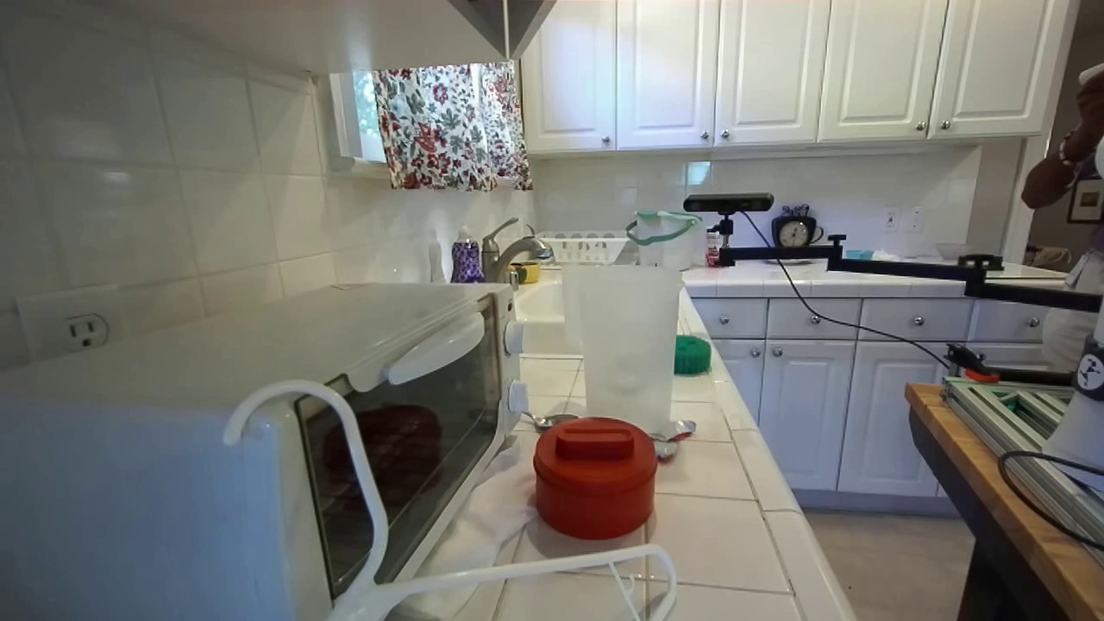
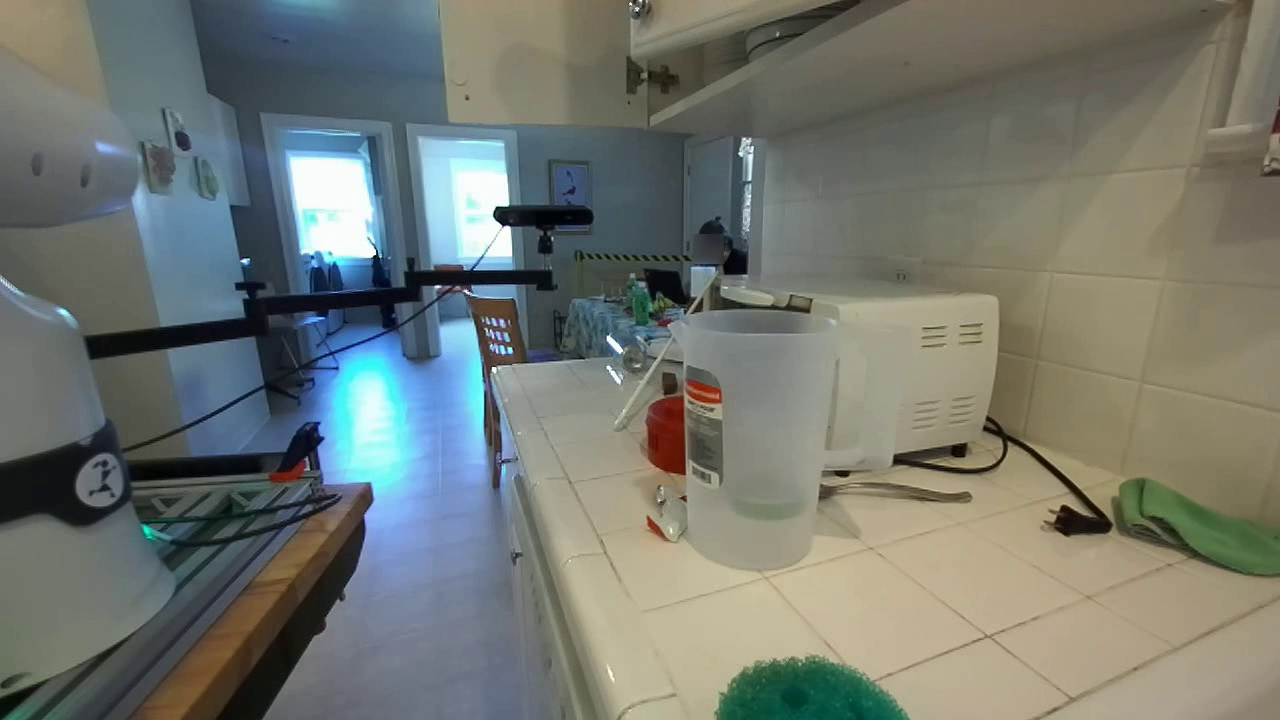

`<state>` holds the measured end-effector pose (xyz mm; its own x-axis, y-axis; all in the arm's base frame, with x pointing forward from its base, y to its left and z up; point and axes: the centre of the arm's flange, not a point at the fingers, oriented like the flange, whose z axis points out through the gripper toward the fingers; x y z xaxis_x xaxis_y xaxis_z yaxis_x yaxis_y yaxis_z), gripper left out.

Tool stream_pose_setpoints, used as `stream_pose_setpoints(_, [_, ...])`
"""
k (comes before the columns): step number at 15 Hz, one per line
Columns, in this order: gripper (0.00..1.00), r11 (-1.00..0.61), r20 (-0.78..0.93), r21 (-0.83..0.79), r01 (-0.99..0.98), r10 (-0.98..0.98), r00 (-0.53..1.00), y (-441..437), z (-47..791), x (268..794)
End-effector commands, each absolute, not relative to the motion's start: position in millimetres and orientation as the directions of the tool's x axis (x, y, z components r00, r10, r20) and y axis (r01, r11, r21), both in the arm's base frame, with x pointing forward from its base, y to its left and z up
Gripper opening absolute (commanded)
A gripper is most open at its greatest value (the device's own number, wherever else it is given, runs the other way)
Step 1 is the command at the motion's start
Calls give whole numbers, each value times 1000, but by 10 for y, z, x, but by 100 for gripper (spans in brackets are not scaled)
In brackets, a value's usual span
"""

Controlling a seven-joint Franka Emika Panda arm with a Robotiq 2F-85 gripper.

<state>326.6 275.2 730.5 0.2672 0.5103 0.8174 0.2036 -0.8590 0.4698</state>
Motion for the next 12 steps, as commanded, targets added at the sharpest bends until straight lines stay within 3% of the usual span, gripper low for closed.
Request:
stream_pose_setpoints(1, [100,-853,817,468,233,518,255,2765,7352,3373])
stream_pose_setpoints(12, [100,-856,827,441,271,504,247,2748,7268,3602])
